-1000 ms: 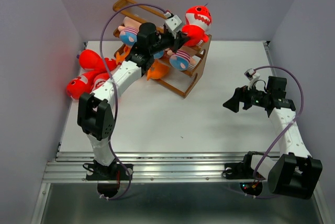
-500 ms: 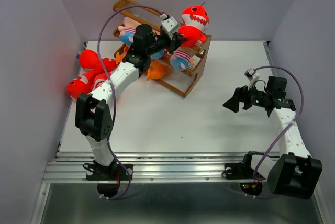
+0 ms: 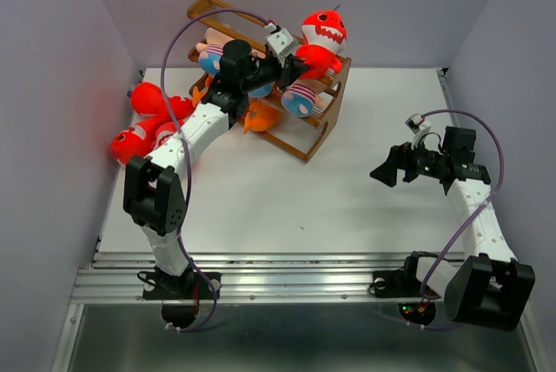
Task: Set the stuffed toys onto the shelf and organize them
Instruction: Place the stuffed toy onto shelf
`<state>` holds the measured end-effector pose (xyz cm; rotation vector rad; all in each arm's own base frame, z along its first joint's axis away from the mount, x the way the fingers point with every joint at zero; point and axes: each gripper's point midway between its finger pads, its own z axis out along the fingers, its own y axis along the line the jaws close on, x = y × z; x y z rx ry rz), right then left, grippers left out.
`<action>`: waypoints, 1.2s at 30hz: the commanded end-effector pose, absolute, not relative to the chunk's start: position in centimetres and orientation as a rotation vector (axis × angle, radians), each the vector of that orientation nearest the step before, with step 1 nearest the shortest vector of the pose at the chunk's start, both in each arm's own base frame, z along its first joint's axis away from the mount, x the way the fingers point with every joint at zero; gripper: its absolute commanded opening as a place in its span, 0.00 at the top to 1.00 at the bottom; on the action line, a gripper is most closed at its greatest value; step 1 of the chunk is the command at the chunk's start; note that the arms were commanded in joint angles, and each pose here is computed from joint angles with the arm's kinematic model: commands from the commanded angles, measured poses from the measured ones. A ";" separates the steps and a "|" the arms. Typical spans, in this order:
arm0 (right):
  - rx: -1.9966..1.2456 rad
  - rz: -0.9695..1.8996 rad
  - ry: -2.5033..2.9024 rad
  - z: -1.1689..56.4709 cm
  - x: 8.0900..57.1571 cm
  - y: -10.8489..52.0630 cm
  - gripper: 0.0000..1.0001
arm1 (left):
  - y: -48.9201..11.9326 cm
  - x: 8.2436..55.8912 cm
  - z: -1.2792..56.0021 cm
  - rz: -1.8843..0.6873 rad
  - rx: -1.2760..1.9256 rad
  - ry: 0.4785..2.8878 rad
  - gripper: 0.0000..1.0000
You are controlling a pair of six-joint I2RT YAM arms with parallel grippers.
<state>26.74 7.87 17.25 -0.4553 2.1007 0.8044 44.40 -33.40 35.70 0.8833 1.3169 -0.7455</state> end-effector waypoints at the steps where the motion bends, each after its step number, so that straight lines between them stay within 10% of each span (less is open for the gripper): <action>1: -0.485 0.792 2.056 17.8 27.0 7.9 0.00 | -32.7 42.3 40.3 -0.753 0.924 1.205 0.96; 13: -0.483 0.791 2.060 17.8 27.1 7.8 0.00 | -32.8 42.2 39.5 -0.768 0.978 1.222 0.96; 26: -0.482 0.786 2.064 17.6 27.1 7.8 0.00 | -31.4 42.6 40.9 -0.705 0.869 1.215 0.39; 36: -0.481 0.779 2.064 17.7 27.1 7.7 0.00 | -31.0 42.5 41.5 -0.686 0.841 1.207 0.19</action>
